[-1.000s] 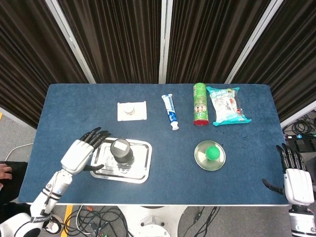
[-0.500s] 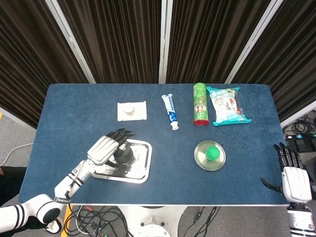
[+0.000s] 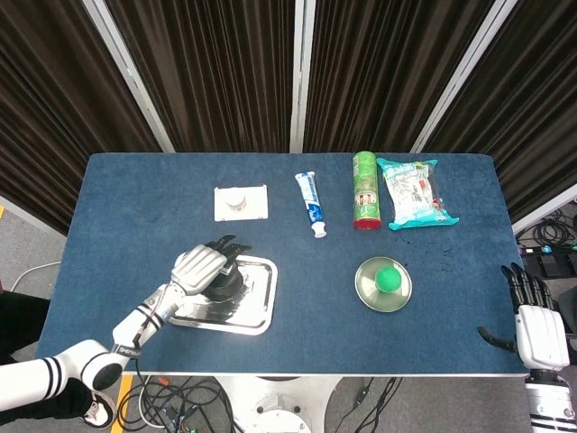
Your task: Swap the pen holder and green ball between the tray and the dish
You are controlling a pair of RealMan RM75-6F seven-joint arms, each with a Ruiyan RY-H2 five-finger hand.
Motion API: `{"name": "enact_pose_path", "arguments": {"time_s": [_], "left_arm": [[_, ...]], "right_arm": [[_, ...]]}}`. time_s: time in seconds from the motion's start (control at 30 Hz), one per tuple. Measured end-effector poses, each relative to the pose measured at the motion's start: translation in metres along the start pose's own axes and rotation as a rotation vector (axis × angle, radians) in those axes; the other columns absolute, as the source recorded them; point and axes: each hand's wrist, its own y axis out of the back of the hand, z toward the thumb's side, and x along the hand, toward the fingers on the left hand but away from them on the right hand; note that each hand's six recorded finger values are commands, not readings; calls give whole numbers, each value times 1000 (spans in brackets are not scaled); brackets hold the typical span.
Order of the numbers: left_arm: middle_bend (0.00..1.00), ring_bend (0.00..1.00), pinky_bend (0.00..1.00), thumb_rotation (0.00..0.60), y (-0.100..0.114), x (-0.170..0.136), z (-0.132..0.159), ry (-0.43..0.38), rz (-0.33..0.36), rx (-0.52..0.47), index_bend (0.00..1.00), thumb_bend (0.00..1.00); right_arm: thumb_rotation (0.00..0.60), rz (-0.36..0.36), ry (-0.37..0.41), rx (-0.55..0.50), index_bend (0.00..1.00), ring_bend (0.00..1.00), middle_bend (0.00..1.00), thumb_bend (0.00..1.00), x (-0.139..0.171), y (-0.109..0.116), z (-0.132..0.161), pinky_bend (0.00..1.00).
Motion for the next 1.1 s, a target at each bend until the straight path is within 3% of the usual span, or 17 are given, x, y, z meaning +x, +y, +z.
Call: {"name": "enact_pose_path", "arguments": {"time_s": [0.4,0.6,0.8,1.1], "left_arm": [[325,256,578,600,-2,6,0,2,33,4,400,136],[386,303,618,600,2,7,4,-11,58,-2,439,151],[388,305,615,600,19,17,22,-69,104,-1,437,151],[388,305,614,600,41,61,61,-179,134,2,435,151]], "right_arm": [[600,3,-8,-3,0,0,0,12,0,-2,-3,0],[600,4,-10,-4,0,0,0,12,0,-2,-3,0],[600,1,-10,-5,0,0,0,12,0,-1,-3,0],[600,-5,-19,-9,0,0,0,14,2,-1,-6,0]]}}
